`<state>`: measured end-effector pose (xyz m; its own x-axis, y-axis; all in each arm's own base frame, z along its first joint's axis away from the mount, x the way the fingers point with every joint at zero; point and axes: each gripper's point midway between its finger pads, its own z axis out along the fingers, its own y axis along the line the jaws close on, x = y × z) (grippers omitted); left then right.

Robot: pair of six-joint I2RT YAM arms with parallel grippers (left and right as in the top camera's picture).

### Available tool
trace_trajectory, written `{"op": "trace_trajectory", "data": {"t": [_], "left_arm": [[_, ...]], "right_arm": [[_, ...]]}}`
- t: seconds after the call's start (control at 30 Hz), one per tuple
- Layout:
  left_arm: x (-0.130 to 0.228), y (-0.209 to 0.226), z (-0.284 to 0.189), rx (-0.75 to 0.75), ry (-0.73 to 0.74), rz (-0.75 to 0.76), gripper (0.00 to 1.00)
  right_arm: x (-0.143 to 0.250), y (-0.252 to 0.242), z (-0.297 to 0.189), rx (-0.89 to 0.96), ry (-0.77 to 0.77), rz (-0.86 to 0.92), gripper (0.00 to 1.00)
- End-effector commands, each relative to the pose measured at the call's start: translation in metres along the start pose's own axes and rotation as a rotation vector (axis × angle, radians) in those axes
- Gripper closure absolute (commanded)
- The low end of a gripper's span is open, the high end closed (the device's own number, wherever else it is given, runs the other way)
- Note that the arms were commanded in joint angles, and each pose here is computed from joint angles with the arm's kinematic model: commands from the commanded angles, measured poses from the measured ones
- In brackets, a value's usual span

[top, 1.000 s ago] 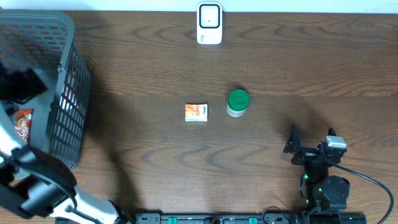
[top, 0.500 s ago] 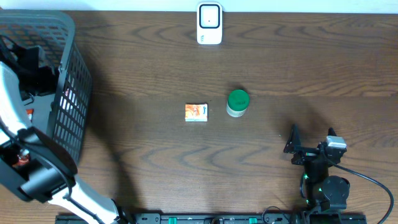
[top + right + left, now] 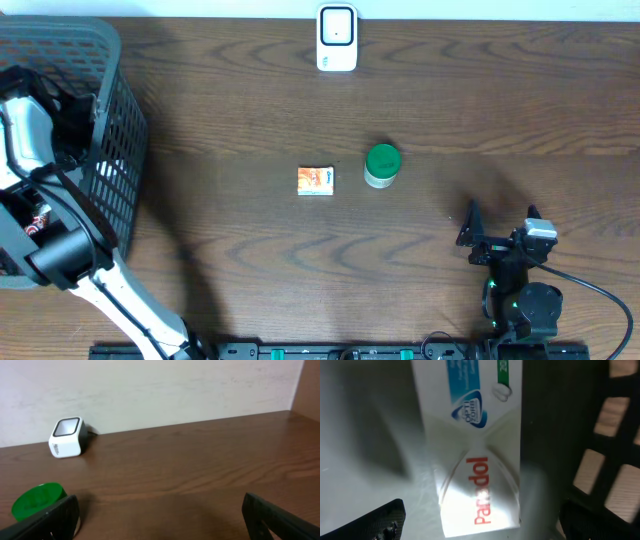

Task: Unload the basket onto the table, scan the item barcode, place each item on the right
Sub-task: 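Reach into the basket and grasp the white Panadol box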

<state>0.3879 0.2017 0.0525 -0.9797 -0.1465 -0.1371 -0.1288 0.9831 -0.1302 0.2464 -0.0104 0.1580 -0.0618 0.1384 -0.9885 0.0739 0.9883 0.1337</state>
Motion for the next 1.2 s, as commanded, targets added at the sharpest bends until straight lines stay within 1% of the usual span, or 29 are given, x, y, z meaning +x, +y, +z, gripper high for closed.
{"op": "trace_trajectory", "data": {"t": [0.0,0.23,0.53,0.67,0.7,0.77,0.8,0.83,0.87,1.17], "left_arm": [[0.003,0.003,0.014,0.003,0.033,0.032,0.01],[0.006,0.006,0.032,0.010,0.058,0.026,0.01],[-0.007,0.013,0.039,-0.009,0.013,0.033,0.02],[-0.007,0.013,0.039,-0.011,0.010,0.032,0.22],[-0.007,0.014,0.039,-0.012,0.010,0.026,0.23],[-0.007,0.013,0.039,-0.011,0.011,0.016,0.29],[-0.007,0.014,0.039,-0.013,0.011,0.006,0.36],[-0.007,0.014,0.039,-0.015,0.012,-0.006,0.44],[-0.007,0.015,0.039,-0.021,0.014,-0.021,0.47],[0.001,0.023,0.028,-0.088,0.042,-0.077,0.50]], "right_arm": [[0.000,0.001,0.000,-0.004,-0.001,-0.014,0.01],[0.000,0.001,0.000,-0.004,-0.001,-0.014,0.01],[0.000,0.001,0.000,-0.004,-0.001,-0.014,0.01],[0.000,0.001,0.000,-0.004,-0.001,-0.014,0.01],[0.000,0.001,0.000,-0.004,-0.001,-0.014,0.01],[0.000,0.001,0.000,-0.004,-0.001,-0.014,0.01],[0.000,0.001,0.000,-0.004,-0.001,-0.014,0.01],[0.000,0.001,0.000,-0.004,-0.001,-0.014,0.01],[0.000,0.001,0.000,-0.004,-0.001,-0.014,0.01],[0.000,0.001,0.000,-0.004,-0.001,-0.014,0.01]]}}
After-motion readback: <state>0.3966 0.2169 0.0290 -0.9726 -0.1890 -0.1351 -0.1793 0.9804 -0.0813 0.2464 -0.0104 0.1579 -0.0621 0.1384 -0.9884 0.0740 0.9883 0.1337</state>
